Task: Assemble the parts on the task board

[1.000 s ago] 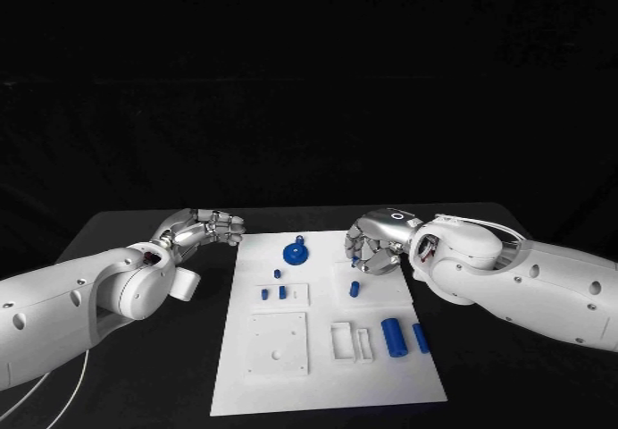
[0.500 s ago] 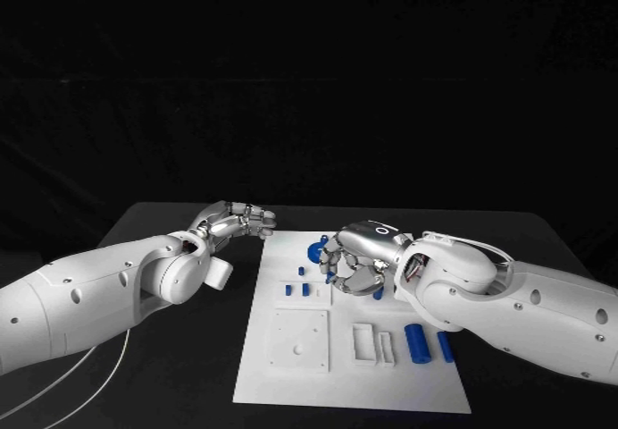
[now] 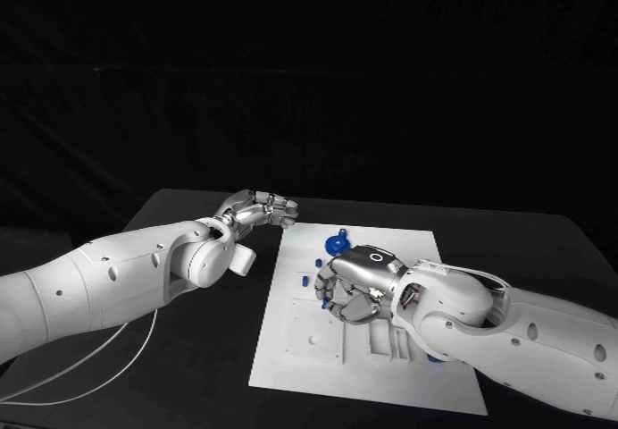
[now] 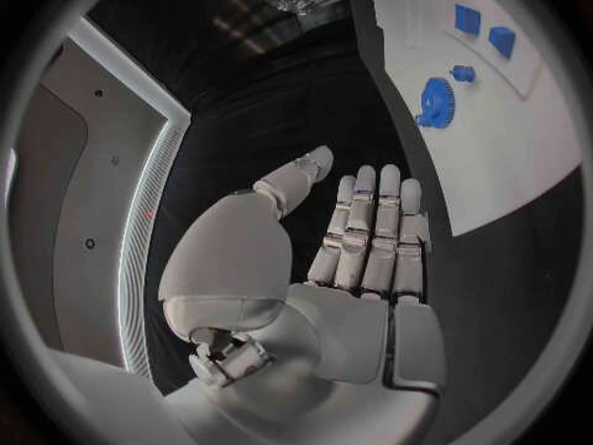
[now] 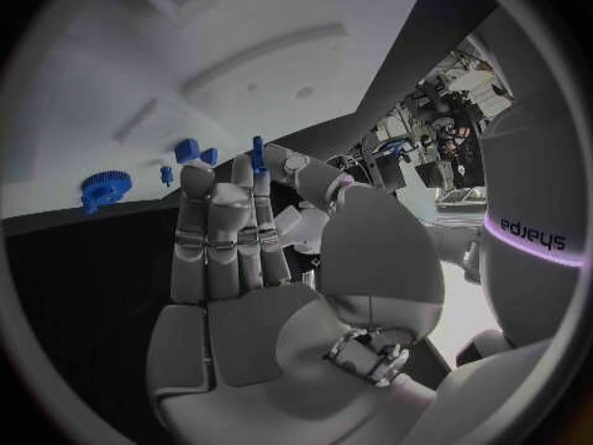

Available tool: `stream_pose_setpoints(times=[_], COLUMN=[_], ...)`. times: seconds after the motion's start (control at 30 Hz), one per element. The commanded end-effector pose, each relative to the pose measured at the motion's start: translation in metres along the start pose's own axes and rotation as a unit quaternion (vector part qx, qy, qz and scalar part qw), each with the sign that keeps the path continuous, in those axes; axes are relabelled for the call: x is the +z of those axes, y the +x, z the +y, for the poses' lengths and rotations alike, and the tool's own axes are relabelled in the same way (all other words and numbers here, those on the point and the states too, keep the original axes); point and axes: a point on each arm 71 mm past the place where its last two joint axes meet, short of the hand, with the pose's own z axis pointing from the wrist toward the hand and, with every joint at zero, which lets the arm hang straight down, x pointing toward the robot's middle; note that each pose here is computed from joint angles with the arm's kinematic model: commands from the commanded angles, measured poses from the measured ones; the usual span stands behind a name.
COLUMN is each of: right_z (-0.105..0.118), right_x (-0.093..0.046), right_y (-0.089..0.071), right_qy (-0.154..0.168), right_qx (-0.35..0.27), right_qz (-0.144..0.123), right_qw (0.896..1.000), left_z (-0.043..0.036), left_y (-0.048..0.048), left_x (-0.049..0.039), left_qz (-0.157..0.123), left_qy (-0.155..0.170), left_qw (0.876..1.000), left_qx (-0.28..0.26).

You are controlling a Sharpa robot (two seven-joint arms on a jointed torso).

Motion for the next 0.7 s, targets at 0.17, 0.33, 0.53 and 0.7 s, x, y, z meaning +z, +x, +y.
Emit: stream_pose_setpoints(times=[0.17,0.33,0.53,0.7], right_z=[0.003,0.002,0.002,-0.001], right_x=[-0.003,-0.005,-0.008,-0.009], right_y=[0.009,0.014,0.02,0.024], right_qy=[-0.009,-0.007,-0.005,-0.001], right_qx=[-0.019,-0.019,-0.019,-0.02], right_qz=[0.014,0.02,0.028,0.032], right_qw=[1.0,1.0,0.999,0.999], left_z=[-0.0017,-0.0016,-0.0015,-0.0014], left_y=[0.0005,0.0004,-0.0004,-0.0011], left_x=[0.0001,-0.0001,-0.0005,-0.0008], left_qz=[-0.002,-0.002,-0.001,-0.002], left_qy=[0.006,0.006,0.005,0.005], left_qw=[1.0,1.0,1.0,1.0], left_qx=[-0.004,-0.005,-0.005,-0.005])
